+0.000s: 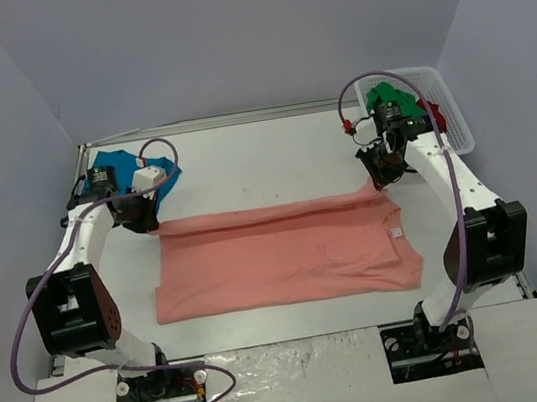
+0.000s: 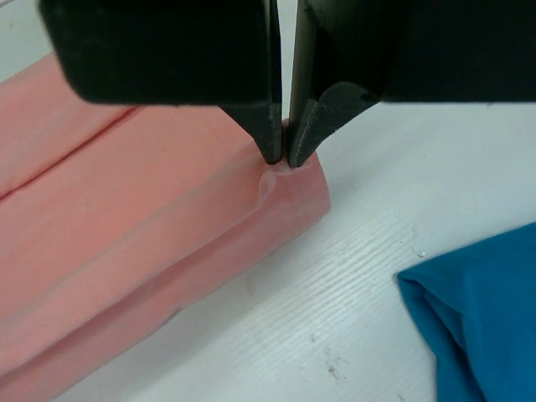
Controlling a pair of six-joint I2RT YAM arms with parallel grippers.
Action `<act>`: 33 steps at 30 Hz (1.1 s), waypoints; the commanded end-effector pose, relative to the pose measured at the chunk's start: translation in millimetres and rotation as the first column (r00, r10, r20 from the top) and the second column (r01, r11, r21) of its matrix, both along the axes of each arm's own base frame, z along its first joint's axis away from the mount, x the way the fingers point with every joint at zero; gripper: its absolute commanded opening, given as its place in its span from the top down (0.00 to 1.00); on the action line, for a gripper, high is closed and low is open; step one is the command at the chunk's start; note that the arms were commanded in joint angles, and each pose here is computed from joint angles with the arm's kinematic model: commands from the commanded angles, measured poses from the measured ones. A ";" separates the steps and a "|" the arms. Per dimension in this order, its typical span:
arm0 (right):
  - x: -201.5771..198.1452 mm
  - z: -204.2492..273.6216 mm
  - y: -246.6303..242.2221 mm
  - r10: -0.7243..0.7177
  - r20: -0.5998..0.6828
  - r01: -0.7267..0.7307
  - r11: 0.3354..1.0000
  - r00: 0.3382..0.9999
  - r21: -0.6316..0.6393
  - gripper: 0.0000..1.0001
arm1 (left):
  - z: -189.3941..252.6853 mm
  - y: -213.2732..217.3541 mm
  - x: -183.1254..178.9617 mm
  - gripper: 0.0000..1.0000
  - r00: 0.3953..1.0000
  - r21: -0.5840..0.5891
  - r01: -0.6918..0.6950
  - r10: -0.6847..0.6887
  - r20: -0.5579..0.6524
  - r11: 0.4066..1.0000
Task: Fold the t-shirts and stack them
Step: Fold the other side of the tshirt into a rectangle
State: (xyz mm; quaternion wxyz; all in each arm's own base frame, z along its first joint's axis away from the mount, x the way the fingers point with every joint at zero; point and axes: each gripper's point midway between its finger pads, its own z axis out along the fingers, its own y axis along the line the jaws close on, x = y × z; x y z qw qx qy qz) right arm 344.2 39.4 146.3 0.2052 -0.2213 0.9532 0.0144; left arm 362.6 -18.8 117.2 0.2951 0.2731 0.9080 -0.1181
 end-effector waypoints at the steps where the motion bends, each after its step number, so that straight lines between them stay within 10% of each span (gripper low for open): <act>1: -29.0 -2.6 -12.6 0.000 -0.045 -0.002 0.999 0.999 -0.041 1.00 | 13.4 -3.8 -19.0 0.98 0.996 0.009 0.082 -0.083 0.029 0.997; 24: -102.1 -38.6 -15.9 0.058 -0.212 -0.066 0.997 0.976 -0.034 1.00 | -17.8 -9.2 -76.0 0.98 0.980 0.007 0.181 -0.179 -0.085 0.984; 29: -116.3 -38.2 -12.9 0.109 -0.241 -0.114 0.993 0.964 -0.010 0.51 | -20.8 -18.9 -102.5 0.89 0.943 -0.042 0.299 -0.302 -0.140 0.953; 33: -118.4 -26.3 -14.9 0.120 -0.225 -0.127 0.992 0.967 -0.017 0.49 | -16.6 -25.3 -133.9 0.72 0.864 -0.103 0.448 -0.460 -0.204 0.888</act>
